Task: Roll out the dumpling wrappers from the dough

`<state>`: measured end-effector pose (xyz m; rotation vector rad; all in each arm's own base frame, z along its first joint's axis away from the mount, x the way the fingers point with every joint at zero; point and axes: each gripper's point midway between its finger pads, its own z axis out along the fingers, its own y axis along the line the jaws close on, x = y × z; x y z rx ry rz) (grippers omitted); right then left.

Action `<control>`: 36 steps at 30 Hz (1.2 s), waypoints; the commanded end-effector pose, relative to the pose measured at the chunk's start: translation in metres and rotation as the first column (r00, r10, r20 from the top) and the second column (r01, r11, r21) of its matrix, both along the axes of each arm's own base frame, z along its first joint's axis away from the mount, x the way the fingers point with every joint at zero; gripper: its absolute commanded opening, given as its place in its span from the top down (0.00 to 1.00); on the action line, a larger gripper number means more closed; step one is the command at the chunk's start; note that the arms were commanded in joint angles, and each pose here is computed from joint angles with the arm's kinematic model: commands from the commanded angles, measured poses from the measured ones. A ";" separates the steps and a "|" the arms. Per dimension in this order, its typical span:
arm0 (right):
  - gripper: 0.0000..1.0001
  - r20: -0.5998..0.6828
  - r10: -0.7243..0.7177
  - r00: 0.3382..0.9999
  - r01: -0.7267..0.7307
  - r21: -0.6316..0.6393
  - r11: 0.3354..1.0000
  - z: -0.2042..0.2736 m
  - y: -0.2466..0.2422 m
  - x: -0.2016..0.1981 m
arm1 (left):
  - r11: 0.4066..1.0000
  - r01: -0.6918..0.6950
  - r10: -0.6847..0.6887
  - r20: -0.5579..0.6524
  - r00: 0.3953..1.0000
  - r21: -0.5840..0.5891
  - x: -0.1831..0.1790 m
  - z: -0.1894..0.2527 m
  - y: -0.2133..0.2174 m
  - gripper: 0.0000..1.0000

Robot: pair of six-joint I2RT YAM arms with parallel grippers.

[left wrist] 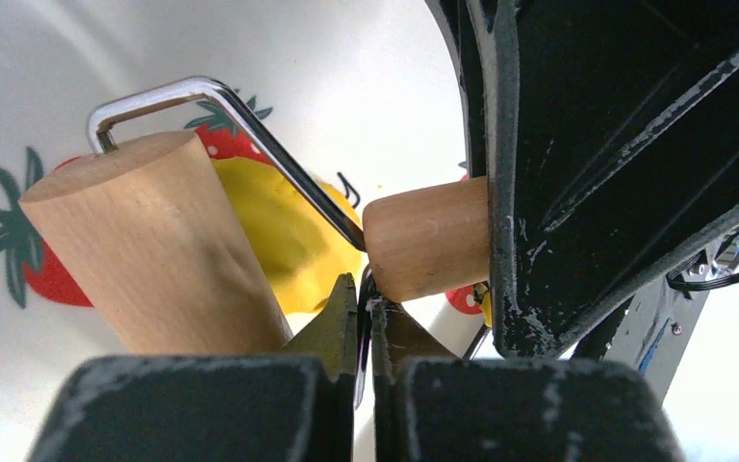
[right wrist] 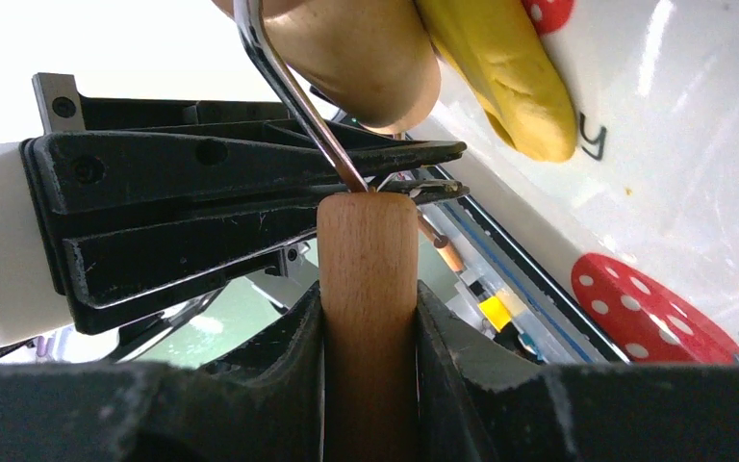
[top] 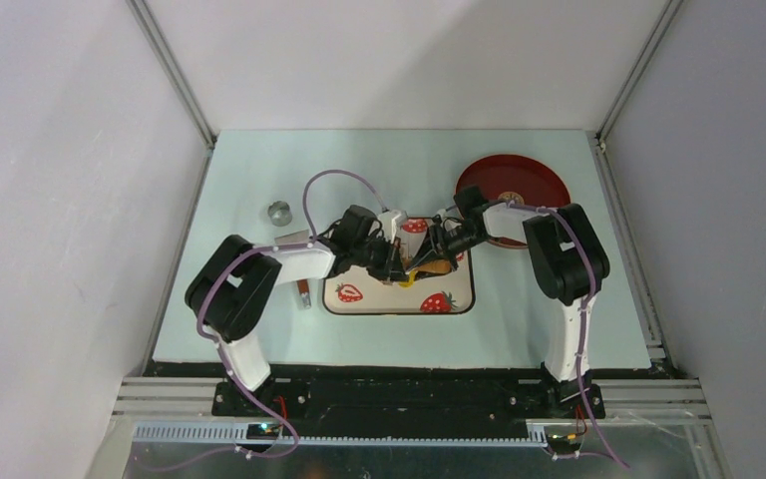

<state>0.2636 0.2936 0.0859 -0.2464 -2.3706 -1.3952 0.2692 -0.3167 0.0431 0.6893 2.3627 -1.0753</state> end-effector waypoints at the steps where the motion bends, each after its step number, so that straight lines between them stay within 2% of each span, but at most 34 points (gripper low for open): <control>1: 1.00 0.035 0.026 0.999 -0.025 -0.033 0.999 -0.018 0.029 -0.007 | 0.994 -0.022 0.029 0.064 0.998 -0.106 0.014 0.034 -0.020 1.00; 10: 1.00 0.265 -0.018 0.964 0.001 0.067 0.998 0.063 0.029 0.006 | 0.975 0.005 0.043 0.210 0.977 -0.220 0.019 0.113 -0.025 1.00; 15: 1.00 0.309 -0.043 0.950 0.026 0.059 0.998 0.076 0.008 0.012 | 0.968 0.029 0.026 0.211 0.977 -0.249 0.020 0.126 -0.037 1.00; 20: 1.00 0.240 -0.039 0.970 0.048 -0.031 0.998 0.051 -0.017 0.010 | 0.967 0.054 -0.010 0.177 0.984 -0.248 0.020 0.118 -0.057 1.00; 23: 1.00 0.185 -0.034 0.982 0.044 -0.053 0.998 0.037 -0.023 0.008 | 0.973 0.044 -0.014 0.134 0.991 -0.225 0.023 0.099 -0.064 1.00; 31: 1.00 0.105 -0.018 0.994 0.016 0.015 1.000 0.018 -0.014 0.012 | 0.988 0.007 0.004 0.068 0.998 -0.156 0.027 0.057 -0.063 1.00; 36: 1.00 0.048 -0.017 0.999 0.018 -0.009 1.000 -0.004 -0.012 0.015 | 0.990 0.007 -0.002 0.039 0.999 -0.143 0.030 0.043 -0.063 1.00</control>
